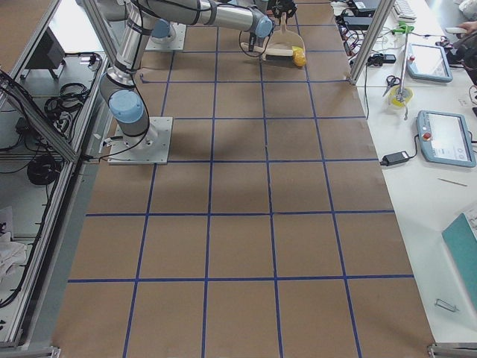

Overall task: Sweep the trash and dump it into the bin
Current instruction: 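Sweep the bread roll into the dustpan with the right gripper's brush, then move the brush behind the potato and sponge with the right gripper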

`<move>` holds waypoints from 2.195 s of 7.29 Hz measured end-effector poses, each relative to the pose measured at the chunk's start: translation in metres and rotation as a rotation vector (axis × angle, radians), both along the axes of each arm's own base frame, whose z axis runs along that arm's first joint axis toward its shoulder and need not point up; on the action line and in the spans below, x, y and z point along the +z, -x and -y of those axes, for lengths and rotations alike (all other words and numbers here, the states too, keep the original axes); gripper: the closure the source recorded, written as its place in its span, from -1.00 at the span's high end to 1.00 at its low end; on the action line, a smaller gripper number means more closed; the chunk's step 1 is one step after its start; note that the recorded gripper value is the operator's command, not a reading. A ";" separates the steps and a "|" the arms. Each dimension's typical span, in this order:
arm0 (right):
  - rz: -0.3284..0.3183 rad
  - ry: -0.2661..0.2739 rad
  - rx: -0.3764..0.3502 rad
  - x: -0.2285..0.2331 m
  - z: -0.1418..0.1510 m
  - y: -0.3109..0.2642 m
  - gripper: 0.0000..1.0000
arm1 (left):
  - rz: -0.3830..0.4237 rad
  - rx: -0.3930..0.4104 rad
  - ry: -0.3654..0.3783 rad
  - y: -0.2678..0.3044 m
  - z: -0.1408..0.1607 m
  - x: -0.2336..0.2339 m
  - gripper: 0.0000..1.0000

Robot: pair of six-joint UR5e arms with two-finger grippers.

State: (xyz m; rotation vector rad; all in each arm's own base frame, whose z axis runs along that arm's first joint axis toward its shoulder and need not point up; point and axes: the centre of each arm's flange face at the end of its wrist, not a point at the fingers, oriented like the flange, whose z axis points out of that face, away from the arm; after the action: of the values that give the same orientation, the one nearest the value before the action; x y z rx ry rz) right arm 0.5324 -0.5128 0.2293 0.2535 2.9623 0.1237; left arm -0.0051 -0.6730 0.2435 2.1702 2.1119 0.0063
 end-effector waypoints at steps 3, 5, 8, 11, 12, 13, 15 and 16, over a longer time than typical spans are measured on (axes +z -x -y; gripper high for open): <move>0.025 0.019 -0.003 0.012 -0.007 -0.028 -1.00 | 0.000 0.001 0.000 0.000 0.000 0.000 -1.00; 0.044 0.023 -0.011 0.035 -0.014 -0.030 -1.00 | 0.000 0.001 0.000 0.000 0.000 0.000 -1.00; 0.055 0.010 -0.035 0.072 -0.011 -0.011 -1.00 | 0.000 0.000 0.002 0.001 0.000 0.001 -1.00; -0.056 0.012 -0.015 0.097 0.033 0.072 -1.00 | 0.000 -0.001 -0.001 0.001 0.000 0.000 -1.00; -0.099 0.022 0.010 0.100 0.046 0.098 -1.00 | 0.001 -0.001 -0.002 0.001 0.000 -0.001 -1.00; -0.133 0.034 0.051 0.098 0.058 0.117 -1.00 | 0.001 -0.001 -0.003 0.001 0.000 -0.001 -1.00; -0.191 0.046 0.108 0.083 0.080 0.144 -1.00 | 0.001 -0.001 -0.003 0.001 0.001 -0.002 -1.00; -0.202 0.046 0.118 0.069 0.090 0.148 -1.00 | 0.001 0.000 -0.003 0.001 0.001 -0.002 -1.00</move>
State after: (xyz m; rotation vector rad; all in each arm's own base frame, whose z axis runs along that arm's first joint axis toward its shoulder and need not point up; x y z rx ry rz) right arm 0.3839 -0.6027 0.2985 0.0895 3.1765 0.0470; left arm -0.0059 -0.6737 0.2412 2.1720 2.1125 0.0104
